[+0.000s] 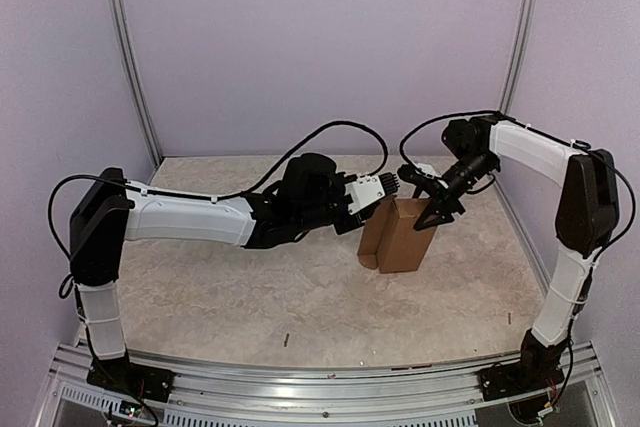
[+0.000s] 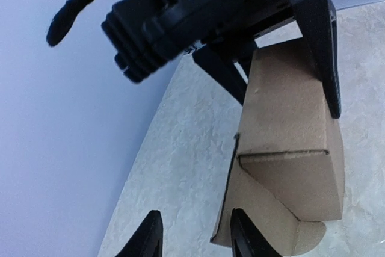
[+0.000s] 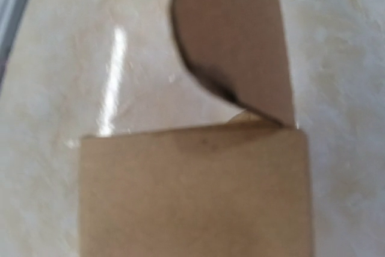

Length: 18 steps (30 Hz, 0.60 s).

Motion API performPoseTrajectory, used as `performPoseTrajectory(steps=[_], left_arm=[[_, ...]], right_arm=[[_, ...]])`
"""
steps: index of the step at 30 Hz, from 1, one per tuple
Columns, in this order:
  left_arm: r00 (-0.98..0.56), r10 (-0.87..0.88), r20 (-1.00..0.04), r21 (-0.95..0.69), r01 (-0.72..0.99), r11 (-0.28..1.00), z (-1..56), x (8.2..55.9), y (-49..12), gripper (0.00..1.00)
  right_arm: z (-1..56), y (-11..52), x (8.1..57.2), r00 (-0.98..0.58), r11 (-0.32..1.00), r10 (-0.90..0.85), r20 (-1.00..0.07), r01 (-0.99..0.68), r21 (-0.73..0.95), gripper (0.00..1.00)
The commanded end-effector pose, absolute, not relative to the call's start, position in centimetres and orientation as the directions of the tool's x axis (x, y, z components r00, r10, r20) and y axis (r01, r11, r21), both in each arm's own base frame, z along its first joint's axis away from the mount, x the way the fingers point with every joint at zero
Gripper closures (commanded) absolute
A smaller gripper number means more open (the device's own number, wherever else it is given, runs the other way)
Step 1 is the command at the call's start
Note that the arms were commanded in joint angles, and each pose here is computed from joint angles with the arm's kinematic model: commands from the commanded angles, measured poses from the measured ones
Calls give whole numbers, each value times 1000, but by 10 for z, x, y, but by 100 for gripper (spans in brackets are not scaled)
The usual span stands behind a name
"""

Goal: Fold the paper box

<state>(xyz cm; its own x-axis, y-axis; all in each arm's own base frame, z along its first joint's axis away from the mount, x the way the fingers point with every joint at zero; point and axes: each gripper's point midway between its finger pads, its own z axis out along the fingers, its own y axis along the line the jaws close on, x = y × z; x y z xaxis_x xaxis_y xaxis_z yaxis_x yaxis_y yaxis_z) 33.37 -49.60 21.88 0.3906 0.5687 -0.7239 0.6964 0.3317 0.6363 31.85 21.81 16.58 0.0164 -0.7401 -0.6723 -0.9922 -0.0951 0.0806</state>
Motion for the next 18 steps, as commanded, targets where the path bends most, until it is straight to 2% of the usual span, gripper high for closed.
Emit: performPoseTrajectory(steps=[1, 4, 6, 8, 10, 12, 18], left_arm=[[246, 451, -858, 492, 649, 580, 261, 336, -458, 56], [144, 271, -952, 294, 684, 668, 275, 314, -429, 50], [68, 139, -988, 146, 715, 684, 274, 297, -415, 45], [-23, -17, -1000, -29, 727, 686, 277, 283, -402, 40], [-83, -100, -992, -128, 750, 649, 270, 273, -399, 37], [-69, -142, -988, -141, 785, 604, 265, 260, -404, 34], [96, -331, -939, -97, 848, 521, 271, 242, -408, 29]], right_arm=[[198, 212, 313, -94, -46, -618, -781, -987, 155, 52], [224, 203, 316, -138, -23, -515, -846, -984, 175, 53], [248, 195, 319, -155, -5, -422, -893, -985, 173, 53], [270, 185, 322, -174, 15, -328, -928, -984, 179, 53], [290, 179, 322, -177, 15, -240, -954, -984, 179, 53], [306, 174, 324, -193, 22, -152, -969, -981, 192, 53], [336, 175, 317, -236, -15, 15, -972, -972, 236, 51]])
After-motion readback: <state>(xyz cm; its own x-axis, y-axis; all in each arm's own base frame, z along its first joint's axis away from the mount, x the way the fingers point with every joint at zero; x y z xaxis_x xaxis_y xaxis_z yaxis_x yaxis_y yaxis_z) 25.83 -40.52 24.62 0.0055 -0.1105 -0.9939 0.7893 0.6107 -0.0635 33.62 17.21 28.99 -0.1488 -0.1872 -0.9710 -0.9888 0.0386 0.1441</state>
